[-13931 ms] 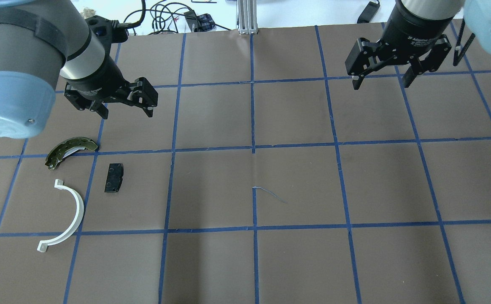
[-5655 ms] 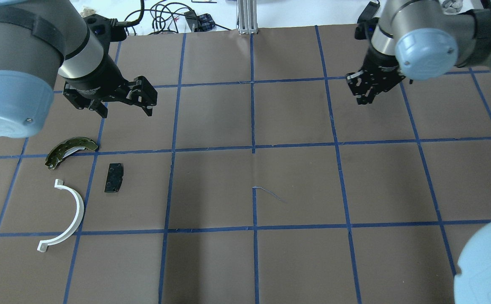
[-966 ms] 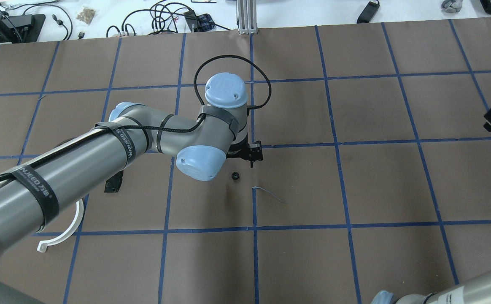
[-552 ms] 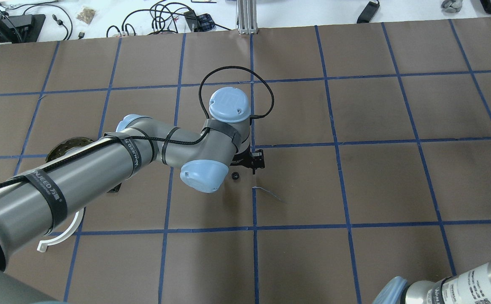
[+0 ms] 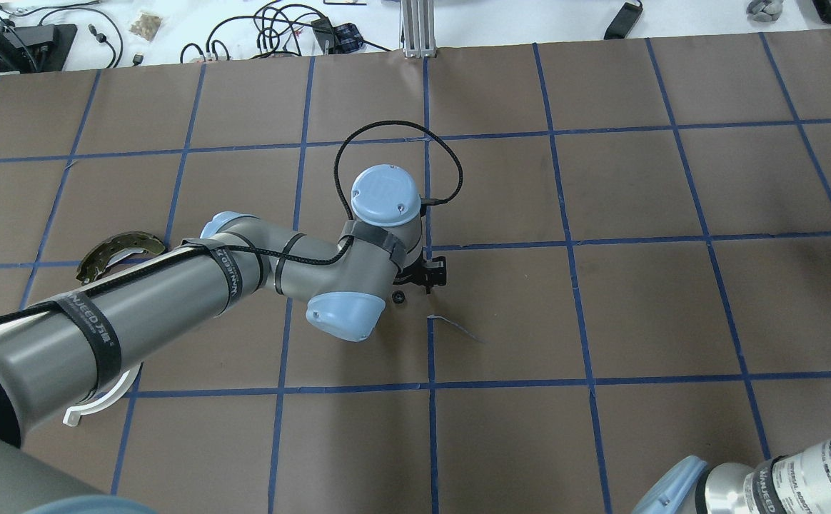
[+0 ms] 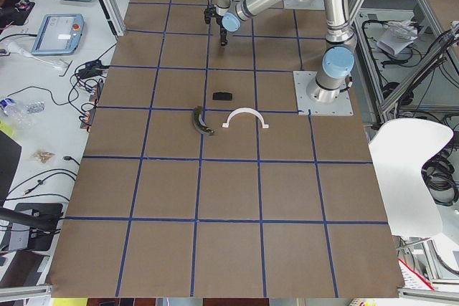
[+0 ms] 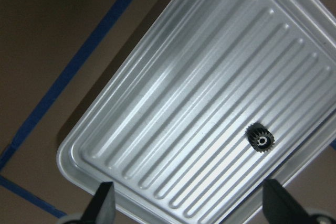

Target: Place bearing gear from tray to pile

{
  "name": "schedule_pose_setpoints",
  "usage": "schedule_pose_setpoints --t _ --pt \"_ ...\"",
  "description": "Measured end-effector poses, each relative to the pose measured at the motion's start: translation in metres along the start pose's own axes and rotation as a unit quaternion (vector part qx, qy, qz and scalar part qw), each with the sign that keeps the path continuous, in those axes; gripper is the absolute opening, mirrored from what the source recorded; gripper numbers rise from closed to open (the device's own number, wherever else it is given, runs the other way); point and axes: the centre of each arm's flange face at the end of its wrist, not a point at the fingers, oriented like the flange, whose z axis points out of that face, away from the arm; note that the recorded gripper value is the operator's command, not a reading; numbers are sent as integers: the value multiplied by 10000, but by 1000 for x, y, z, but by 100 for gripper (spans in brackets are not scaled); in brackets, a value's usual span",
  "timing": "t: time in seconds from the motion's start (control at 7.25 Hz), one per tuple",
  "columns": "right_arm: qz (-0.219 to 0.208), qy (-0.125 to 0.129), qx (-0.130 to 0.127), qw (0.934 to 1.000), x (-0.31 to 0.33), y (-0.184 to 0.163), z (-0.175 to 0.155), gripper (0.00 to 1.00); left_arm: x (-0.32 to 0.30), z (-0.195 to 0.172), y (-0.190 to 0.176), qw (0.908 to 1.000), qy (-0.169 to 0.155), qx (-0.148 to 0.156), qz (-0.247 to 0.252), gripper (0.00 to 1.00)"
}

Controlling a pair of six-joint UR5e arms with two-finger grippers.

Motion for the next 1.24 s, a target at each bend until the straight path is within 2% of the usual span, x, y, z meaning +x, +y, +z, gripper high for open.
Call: schedule_pose_setpoints --t 0.14,0.28,0.69,0.83,0.97,1.1,1.24 --pt "-256 11 42 9997 10 8 7 100 0 0 0 10000 -1 9 1 41" --pt "-518 -13 101 9986 19 17 18 100 0 -1 -1 10000 2 21 10 37" --pt "-953 -68 197 9952 29 35 37 100 0 -2 -1 10000 -2 29 23 37" --pt "-1002 -98 210 9947 30 39 43 100 0 -2 0 10000 -2 27 28 30" --pt "-1042 -104 227 9942 30 40 47 100 0 -2 0 10000 -4 22 32 12" --pt "-1090 -90 252 9937 31 39 50 100 0 -2 0 10000 -2 17 36 2" --pt "-1126 -82 307 9931 32 38 54 100 0 -3 -1 10000 -1 10 38 0"
